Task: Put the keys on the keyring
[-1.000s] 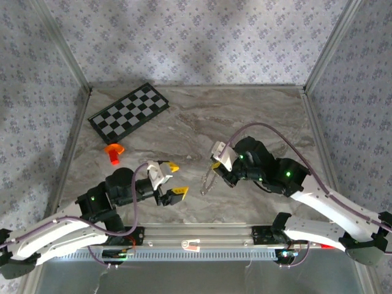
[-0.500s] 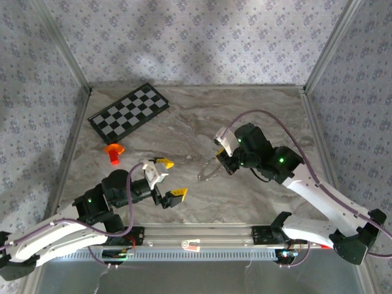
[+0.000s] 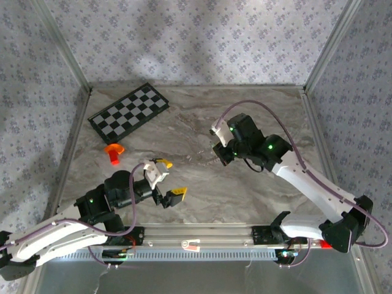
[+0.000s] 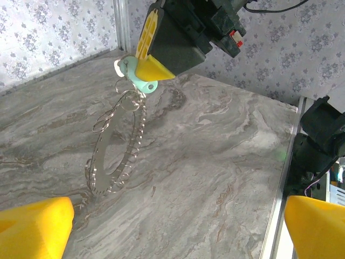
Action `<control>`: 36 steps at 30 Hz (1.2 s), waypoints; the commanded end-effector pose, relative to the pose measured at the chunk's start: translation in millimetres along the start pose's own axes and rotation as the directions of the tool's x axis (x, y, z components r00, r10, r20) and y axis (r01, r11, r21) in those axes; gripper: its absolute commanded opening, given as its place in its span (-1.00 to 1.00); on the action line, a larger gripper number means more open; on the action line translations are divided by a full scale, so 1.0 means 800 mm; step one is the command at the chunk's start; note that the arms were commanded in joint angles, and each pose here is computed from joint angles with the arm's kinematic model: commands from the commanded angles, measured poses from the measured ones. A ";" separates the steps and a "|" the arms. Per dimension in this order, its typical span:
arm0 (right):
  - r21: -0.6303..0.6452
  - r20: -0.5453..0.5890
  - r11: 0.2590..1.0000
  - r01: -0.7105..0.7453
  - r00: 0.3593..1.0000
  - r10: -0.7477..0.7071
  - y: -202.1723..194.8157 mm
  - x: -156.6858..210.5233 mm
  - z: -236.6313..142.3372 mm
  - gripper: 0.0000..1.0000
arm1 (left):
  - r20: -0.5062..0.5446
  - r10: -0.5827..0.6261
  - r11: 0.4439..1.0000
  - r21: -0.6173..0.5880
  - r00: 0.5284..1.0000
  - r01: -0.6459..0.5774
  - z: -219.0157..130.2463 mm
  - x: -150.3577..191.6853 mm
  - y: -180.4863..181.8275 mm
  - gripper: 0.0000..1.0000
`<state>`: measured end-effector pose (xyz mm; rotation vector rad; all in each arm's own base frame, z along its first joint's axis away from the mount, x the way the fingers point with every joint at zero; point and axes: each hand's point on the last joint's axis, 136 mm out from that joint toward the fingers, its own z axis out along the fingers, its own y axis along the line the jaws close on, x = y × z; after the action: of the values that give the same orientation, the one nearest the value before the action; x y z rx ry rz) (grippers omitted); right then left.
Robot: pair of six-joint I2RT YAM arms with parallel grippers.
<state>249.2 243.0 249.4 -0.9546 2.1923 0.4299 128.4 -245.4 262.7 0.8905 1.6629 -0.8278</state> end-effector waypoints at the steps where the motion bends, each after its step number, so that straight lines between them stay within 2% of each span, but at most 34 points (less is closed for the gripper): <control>1: 0.018 0.062 1.000 -0.014 0.998 0.013 -0.007 -0.028 -0.008 -1.00 | 0.005 -0.020 0.999 -0.033 1.000 0.020 -0.004 -0.003 0.007 0.99; 13: 0.011 0.023 1.000 -0.020 1.000 0.019 -0.010 -0.017 0.012 -1.00 | -0.045 -0.053 0.993 -0.110 0.998 0.048 -0.009 0.007 0.023 0.99; 19: 0.014 0.016 1.000 -0.015 1.000 0.015 -0.018 -0.029 0.027 -1.00 | -0.039 -0.066 0.989 -0.132 0.997 0.060 -0.009 0.006 0.028 0.99; 36: 0.028 -0.021 0.999 -0.025 0.999 0.026 -0.060 -0.065 0.114 -1.00 | -0.017 -0.057 0.988 -0.144 0.998 0.054 -0.016 0.001 0.031 1.00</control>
<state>337.3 275.7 205.2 -0.9185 2.2902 0.3771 142.2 -225.3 243.4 0.8013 1.7823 -0.7101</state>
